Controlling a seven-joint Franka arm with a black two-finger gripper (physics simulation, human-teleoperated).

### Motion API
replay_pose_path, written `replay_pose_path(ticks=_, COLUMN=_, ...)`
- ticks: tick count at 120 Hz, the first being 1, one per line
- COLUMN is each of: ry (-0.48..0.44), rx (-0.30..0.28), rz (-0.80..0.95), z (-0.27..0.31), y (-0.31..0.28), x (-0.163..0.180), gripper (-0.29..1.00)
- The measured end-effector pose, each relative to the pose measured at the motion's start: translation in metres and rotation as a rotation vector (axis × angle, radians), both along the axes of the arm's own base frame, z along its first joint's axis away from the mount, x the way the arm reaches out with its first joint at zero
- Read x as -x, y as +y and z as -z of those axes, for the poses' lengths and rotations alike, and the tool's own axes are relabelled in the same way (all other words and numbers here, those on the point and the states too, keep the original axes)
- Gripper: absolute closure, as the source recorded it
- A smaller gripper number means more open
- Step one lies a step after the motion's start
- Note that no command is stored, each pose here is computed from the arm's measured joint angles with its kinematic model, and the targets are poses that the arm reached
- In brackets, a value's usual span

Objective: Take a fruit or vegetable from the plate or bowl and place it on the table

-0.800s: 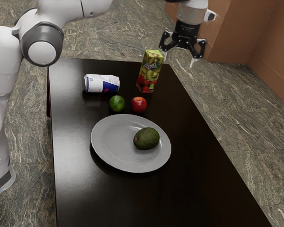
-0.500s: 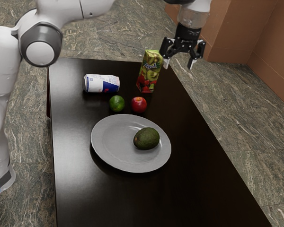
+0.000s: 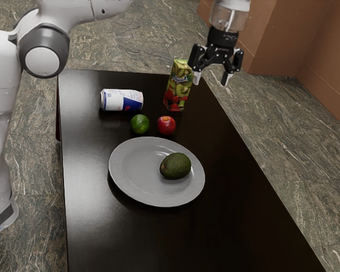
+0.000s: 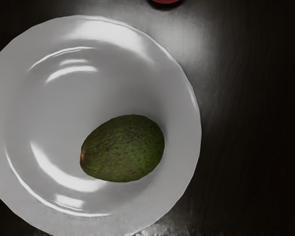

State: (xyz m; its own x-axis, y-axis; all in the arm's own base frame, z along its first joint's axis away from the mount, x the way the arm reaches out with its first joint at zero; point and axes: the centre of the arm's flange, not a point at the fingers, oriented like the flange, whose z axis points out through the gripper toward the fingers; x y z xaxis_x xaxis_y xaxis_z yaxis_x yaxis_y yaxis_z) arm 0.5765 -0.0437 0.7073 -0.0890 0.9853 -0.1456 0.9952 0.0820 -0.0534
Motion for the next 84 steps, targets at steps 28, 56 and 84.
replay_pose_path(ticks=28, ry=0.021, rx=0.011, rz=0.368, z=0.058, y=-0.025, x=0.041, gripper=0.0)
replay_pose_path(ticks=56, ry=-0.087, rx=-0.009, rz=0.75, z=0.107, y=-0.05, x=0.03, gripper=0.0)
replay_pose_path(ticks=84, ry=-0.121, rx=0.0, rz=0.969, z=0.137, y=-0.02, x=0.061, gripper=0.0)
